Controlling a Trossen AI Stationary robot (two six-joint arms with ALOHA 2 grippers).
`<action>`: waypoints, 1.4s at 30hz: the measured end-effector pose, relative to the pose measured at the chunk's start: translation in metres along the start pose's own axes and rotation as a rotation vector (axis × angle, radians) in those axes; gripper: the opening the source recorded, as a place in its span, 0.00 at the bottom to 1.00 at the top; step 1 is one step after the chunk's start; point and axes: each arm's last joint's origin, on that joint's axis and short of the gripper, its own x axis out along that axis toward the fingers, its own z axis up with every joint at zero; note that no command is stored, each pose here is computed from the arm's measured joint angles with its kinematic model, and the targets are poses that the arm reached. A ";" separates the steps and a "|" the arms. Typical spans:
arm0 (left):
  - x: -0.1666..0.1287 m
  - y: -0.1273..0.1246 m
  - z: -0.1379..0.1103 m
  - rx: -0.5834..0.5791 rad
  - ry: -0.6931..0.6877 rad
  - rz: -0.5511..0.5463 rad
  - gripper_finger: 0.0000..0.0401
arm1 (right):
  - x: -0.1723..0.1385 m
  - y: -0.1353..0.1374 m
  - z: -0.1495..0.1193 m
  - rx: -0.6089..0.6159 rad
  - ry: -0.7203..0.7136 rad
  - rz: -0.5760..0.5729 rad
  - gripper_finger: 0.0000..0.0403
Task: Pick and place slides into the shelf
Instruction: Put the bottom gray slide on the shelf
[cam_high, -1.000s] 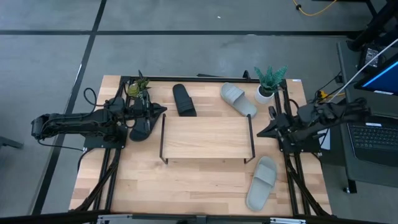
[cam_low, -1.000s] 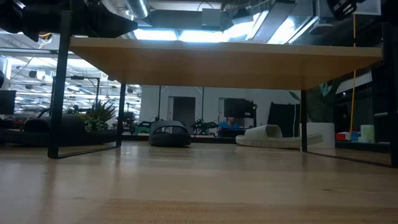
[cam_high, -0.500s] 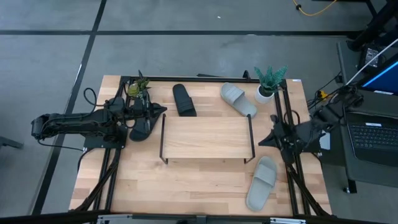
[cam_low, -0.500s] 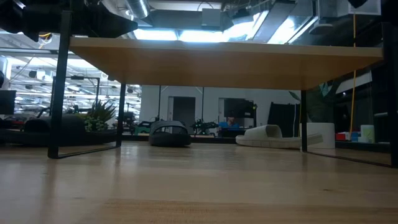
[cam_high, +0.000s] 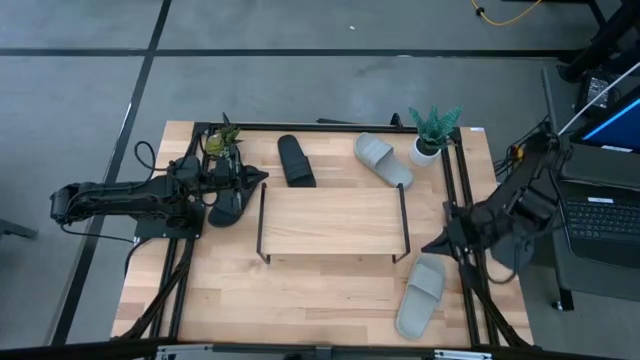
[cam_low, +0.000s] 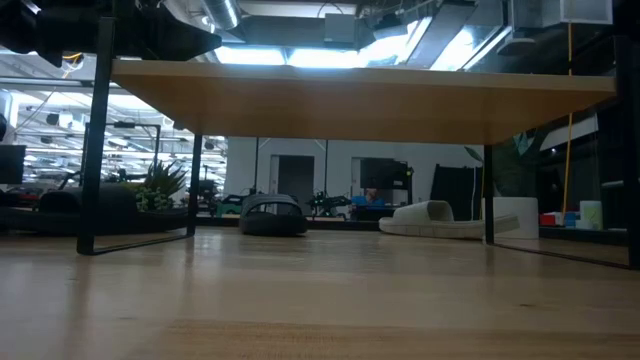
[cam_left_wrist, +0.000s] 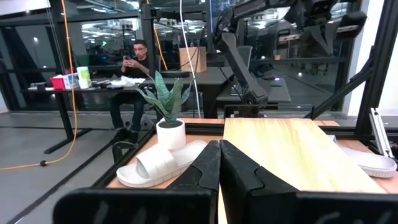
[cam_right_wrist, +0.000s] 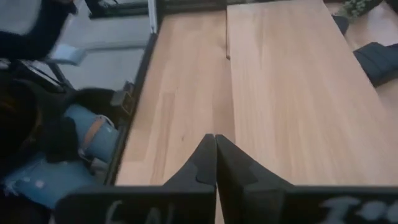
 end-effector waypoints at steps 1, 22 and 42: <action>0.000 0.000 0.000 -0.001 0.000 0.000 0.00 | 0.000 0.003 0.000 0.002 0.015 -0.019 0.00; 0.000 0.000 0.000 -0.001 0.001 0.000 0.00 | 0.029 0.098 -0.005 0.246 0.223 -0.239 0.00; 0.000 0.000 0.000 0.006 0.001 0.001 0.00 | 0.086 0.157 -0.042 0.583 0.569 -0.500 0.00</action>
